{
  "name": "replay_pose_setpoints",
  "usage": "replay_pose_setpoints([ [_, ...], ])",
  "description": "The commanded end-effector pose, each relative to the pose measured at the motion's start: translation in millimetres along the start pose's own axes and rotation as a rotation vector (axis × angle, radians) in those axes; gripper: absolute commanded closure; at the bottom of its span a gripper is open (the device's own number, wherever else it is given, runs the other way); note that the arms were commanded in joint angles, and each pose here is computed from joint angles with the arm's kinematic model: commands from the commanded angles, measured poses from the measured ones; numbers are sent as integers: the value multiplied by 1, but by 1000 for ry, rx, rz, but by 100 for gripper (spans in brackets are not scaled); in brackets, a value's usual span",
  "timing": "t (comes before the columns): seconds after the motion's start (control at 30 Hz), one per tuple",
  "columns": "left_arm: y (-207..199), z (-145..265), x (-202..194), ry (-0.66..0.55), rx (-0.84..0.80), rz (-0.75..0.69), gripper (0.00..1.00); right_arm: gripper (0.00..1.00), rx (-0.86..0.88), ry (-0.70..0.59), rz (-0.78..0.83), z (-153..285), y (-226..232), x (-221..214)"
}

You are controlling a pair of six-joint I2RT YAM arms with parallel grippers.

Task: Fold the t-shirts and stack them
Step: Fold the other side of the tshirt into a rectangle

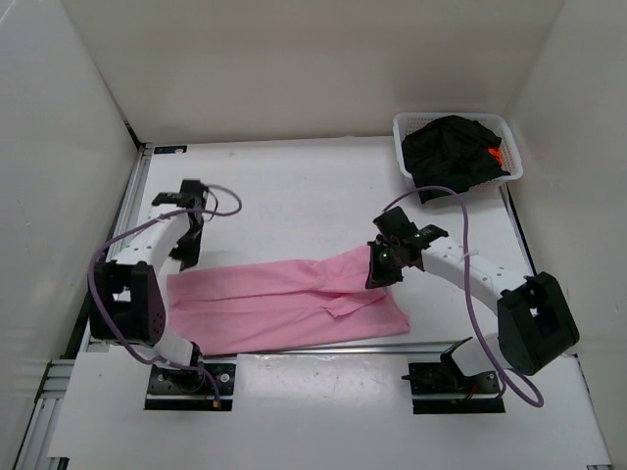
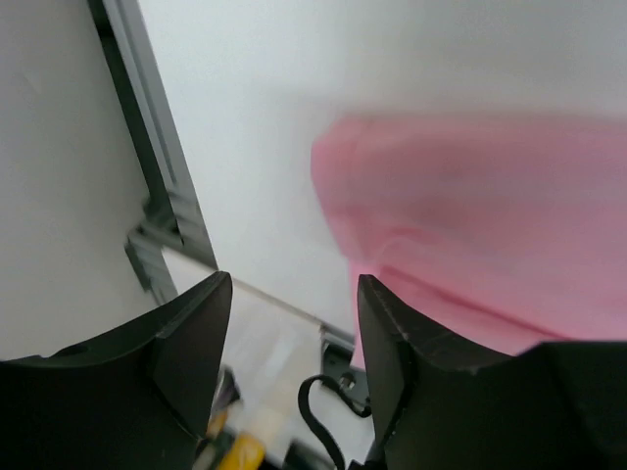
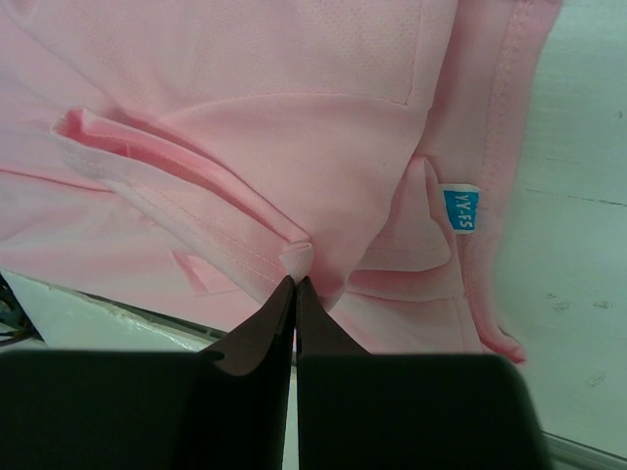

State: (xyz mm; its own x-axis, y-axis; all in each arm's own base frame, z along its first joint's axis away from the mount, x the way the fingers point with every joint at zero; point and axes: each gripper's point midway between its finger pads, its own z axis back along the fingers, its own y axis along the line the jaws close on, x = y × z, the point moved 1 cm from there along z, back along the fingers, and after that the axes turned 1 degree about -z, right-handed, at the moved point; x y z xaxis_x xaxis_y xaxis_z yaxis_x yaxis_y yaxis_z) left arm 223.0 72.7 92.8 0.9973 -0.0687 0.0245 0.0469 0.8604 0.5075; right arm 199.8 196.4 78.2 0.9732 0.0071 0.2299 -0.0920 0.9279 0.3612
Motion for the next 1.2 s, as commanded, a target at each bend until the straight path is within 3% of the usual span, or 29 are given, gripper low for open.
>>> replay_pose_setpoints([
  [0.0,-5,61,69,-257,-76,34,34,100,0,-7,10,-4,0,2],
  [0.07,-43,107,105,-390,-188,-51,33,100,-5,1,17,-6,0,4],
  [0.13,-108,149,120,-458,-367,-203,33,100,-5,1,17,-7,1,6],
  [0.27,-220,199,96,-429,-709,-471,35,100,-15,40,10,-19,-3,6],
  [0.4,-296,207,74,-434,-836,-631,35,100,7,60,-40,-27,-5,12],
  [0.6,-334,210,66,-466,-939,-689,32,100,60,71,-92,-27,-2,17],
  [0.77,-354,180,62,-397,-919,-709,36,100,73,67,-109,-24,0,19],
  [1.0,-359,156,58,-361,-858,-716,37,100,79,58,-106,-21,1,20],
  [1.17,-357,155,44,-325,-896,-729,44,100,83,50,-103,-19,2,21],
])
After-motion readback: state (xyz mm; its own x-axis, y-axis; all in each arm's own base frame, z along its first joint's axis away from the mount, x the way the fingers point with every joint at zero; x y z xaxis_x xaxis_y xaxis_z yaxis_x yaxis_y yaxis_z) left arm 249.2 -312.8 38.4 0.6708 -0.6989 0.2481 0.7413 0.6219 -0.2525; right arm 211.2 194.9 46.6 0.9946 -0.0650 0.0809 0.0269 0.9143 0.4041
